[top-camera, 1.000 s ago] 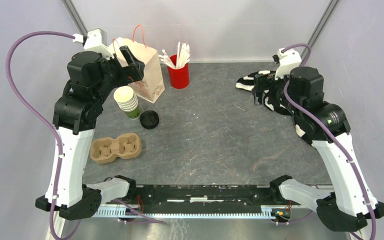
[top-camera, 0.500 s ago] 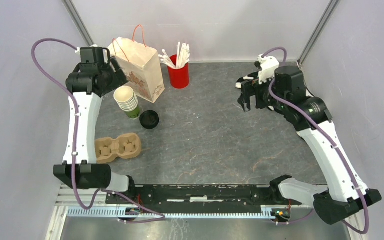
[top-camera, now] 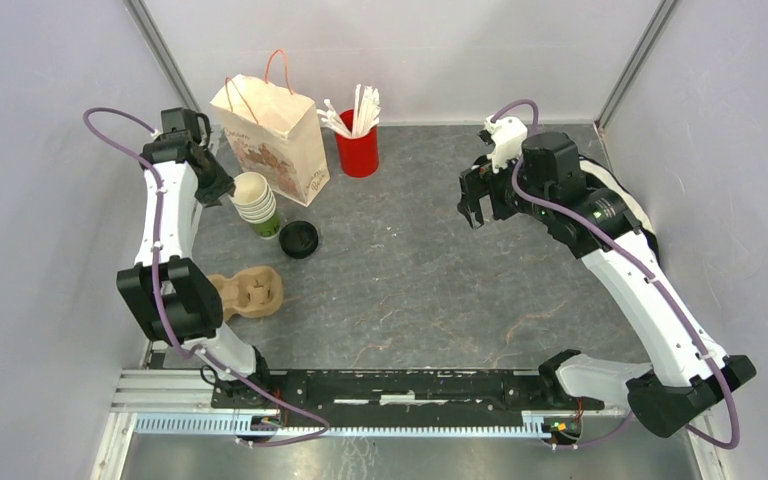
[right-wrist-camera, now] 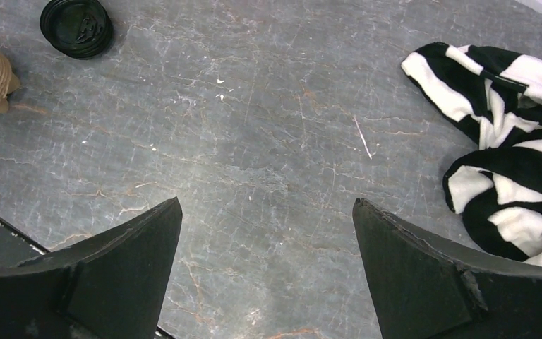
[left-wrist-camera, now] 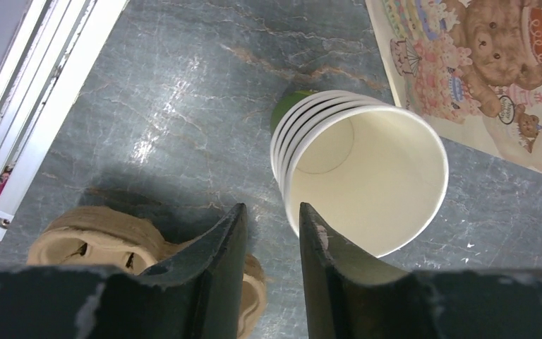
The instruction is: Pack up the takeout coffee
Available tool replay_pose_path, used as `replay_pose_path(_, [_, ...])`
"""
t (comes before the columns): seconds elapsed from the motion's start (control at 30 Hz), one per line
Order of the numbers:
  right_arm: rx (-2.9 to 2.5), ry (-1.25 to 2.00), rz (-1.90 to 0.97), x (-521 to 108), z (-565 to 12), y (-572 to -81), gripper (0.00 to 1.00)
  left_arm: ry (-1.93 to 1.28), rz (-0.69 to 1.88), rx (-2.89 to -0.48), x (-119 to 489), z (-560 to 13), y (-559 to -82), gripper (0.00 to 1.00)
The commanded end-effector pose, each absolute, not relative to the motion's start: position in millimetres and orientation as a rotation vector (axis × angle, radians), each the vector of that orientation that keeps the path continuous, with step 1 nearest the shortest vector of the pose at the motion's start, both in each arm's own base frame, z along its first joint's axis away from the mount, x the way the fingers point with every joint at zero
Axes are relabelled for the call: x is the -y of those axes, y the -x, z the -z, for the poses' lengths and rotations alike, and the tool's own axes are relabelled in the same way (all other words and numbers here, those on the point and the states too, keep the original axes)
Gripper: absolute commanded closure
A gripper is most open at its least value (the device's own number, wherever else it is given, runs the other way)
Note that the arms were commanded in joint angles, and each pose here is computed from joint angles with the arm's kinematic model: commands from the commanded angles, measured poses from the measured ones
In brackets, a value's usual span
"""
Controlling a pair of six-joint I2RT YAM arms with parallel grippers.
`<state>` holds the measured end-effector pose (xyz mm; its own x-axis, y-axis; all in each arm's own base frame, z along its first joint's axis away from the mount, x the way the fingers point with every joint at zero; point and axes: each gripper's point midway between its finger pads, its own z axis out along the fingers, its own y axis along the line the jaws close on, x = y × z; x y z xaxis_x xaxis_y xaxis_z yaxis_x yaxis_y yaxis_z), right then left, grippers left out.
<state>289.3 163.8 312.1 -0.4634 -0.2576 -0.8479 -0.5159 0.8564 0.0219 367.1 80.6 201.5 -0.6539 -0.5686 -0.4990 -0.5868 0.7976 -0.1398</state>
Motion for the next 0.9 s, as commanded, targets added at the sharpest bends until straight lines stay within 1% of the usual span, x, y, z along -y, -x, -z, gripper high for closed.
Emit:
replay_pose_path(0.0, [-2.007,0.557,-0.298,-163,-326,-300,0.02,0.825,-0.003,-2.397,-81,-210,-387,0.61])
replay_pose_path(0.17, [-2.002,0.557,-0.294,-163,-328,-301,0.02,0.818,-0.011,-2.409,-83,-206,-394,0.67])
replay_pose_path(0.3, [-2.004,0.554,-0.290,-163,-328,-302,0.02,0.822,-0.020,-2.424,-83,-201,-394,0.68])
replay_pose_path(0.43, [-2.004,0.553,-0.287,-163,-328,-302,0.02,0.820,-0.020,-2.425,-84,-199,-394,0.73])
replay_pose_path(0.5, [-2.000,0.552,-0.288,-162,-329,-302,0.02,0.817,-0.023,-2.426,-84,-200,-394,0.77])
replay_pose_path(0.87, [-2.002,0.550,-0.290,-162,-328,-302,0.02,0.811,-0.019,-2.418,-84,-203,-394,0.86])
